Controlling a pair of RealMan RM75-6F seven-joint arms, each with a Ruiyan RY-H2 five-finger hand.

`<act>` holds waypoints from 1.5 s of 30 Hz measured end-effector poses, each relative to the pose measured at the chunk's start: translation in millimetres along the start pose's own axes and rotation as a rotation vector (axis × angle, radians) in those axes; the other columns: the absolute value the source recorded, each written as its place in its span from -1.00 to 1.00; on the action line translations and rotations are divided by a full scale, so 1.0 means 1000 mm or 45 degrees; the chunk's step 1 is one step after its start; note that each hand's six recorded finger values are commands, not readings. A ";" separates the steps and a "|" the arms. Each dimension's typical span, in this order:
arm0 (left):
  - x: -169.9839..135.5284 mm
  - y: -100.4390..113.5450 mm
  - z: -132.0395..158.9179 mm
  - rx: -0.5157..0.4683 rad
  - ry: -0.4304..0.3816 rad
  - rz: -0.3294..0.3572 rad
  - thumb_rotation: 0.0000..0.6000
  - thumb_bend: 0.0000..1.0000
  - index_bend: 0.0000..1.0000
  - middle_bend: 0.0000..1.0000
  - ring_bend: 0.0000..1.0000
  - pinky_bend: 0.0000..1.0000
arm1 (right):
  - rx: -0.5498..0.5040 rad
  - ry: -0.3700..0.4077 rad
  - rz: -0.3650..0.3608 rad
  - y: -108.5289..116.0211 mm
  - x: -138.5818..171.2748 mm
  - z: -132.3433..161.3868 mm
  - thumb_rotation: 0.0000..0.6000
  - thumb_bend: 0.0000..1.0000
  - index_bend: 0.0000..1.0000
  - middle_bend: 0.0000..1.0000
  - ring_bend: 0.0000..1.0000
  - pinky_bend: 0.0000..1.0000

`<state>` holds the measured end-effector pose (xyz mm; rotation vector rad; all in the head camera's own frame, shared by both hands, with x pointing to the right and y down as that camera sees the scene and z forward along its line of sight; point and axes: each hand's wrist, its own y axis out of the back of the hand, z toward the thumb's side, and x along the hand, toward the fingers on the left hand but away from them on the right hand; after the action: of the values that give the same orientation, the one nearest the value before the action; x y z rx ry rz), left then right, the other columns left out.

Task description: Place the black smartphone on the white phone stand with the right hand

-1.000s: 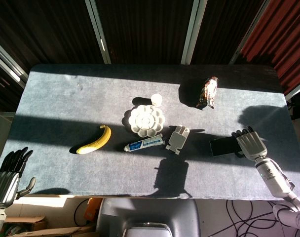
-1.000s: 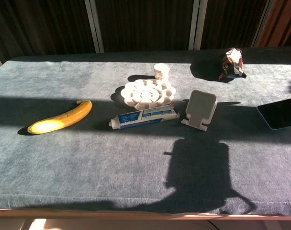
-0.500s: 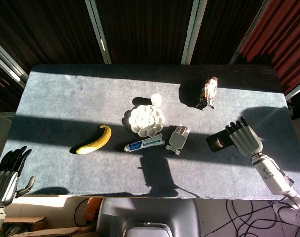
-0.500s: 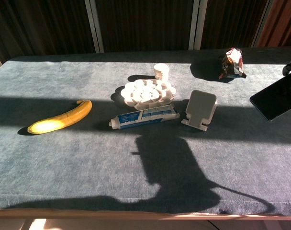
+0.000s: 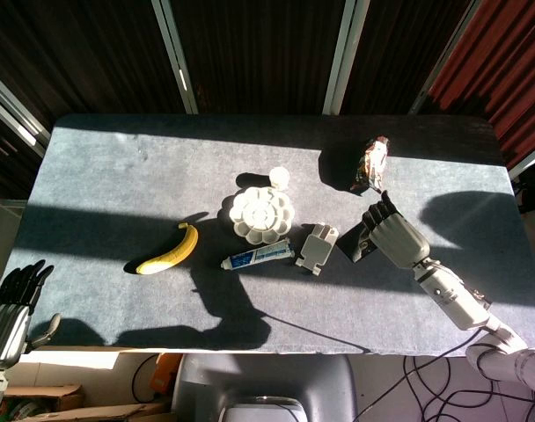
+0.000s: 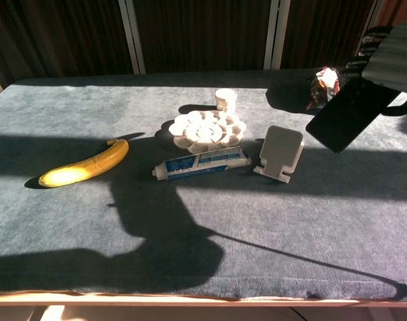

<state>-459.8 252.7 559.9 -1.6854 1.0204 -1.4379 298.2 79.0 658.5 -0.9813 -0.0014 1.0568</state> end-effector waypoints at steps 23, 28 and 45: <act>-0.002 0.005 -0.008 -0.021 0.011 0.010 1.00 -0.24 -1.00 -1.00 -1.00 -1.00 | -0.062 0.172 -0.151 0.052 -0.052 0.044 1.00 -0.34 1.00 0.51 0.09 -0.32; -0.001 0.004 -0.007 -0.018 0.010 0.004 1.00 -0.24 -1.00 -1.00 -1.00 -1.00 | -0.052 0.191 -0.155 0.051 -0.052 0.043 1.00 -0.34 1.00 0.52 0.11 -0.32; 0.004 -0.001 -0.007 -0.006 0.015 -0.022 1.00 -0.24 -1.00 -1.00 -1.00 -1.00 | 0.039 0.193 -0.190 0.049 -0.055 0.031 1.00 -0.36 1.00 0.58 0.18 -0.27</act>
<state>-466.1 249.6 563.1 -1.6947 1.0190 -1.4593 219.8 66.6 668.0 -1.0159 0.0649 0.8419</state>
